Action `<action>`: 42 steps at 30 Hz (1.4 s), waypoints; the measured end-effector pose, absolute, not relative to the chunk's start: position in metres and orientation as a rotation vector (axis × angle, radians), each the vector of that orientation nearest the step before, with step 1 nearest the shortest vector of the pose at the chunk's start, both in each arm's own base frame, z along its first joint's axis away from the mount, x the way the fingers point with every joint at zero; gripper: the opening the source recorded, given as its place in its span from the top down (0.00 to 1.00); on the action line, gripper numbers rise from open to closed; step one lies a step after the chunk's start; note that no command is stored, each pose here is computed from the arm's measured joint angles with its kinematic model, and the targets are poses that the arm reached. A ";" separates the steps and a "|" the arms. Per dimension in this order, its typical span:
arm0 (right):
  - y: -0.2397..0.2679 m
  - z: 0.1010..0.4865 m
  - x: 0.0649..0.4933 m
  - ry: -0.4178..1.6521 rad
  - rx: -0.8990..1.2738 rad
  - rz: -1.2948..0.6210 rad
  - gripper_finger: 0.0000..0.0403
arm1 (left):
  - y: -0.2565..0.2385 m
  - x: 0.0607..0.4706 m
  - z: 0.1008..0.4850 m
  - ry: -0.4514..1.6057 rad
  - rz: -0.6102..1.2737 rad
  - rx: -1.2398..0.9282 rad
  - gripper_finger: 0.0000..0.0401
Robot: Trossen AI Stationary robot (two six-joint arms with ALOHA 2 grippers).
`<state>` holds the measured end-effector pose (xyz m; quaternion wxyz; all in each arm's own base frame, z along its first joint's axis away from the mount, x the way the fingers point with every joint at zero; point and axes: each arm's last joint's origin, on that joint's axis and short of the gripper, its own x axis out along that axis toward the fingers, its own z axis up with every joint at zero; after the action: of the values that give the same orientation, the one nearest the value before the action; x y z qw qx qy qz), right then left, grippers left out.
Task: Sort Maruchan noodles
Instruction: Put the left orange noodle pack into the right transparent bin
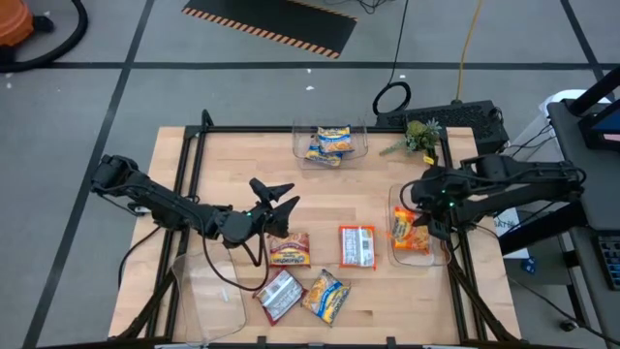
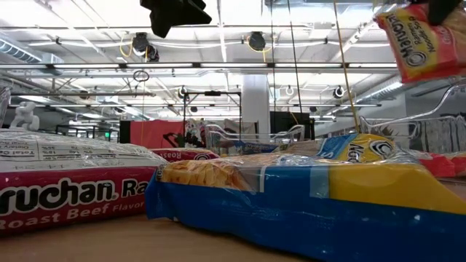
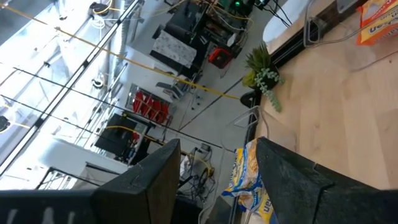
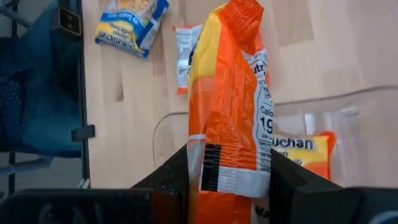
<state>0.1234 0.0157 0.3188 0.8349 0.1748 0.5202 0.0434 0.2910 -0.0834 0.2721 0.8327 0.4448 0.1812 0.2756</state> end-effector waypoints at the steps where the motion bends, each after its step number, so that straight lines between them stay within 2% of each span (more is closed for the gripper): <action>1: 0.016 0.315 0.123 1.113 0.383 0.101 0.72 | -0.083 0.291 0.272 0.384 0.584 0.943 0.46; 11: 0.017 0.266 0.121 1.283 0.422 0.101 0.72 | -0.083 0.291 0.272 0.388 0.583 0.953 0.46; 18: 0.014 0.244 0.118 1.309 0.463 0.096 0.72 | -0.083 0.291 0.272 0.387 0.583 0.949 0.46; 32: 0.003 0.229 0.119 1.301 0.428 -0.055 0.71 | -0.084 0.291 0.272 0.377 0.578 0.932 0.46; 36: 0.001 0.229 0.119 1.295 0.401 -0.104 0.66 | -0.084 0.291 0.272 0.377 0.577 0.932 0.46; 42: -0.001 0.229 0.119 1.285 0.348 -0.184 0.49 | -0.084 0.291 0.272 0.373 0.578 0.922 0.46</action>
<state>0.1187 -0.0014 0.2288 0.7827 0.1612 0.5950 -0.0853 0.2912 -0.0836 0.2719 0.8392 0.4359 0.1765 0.2732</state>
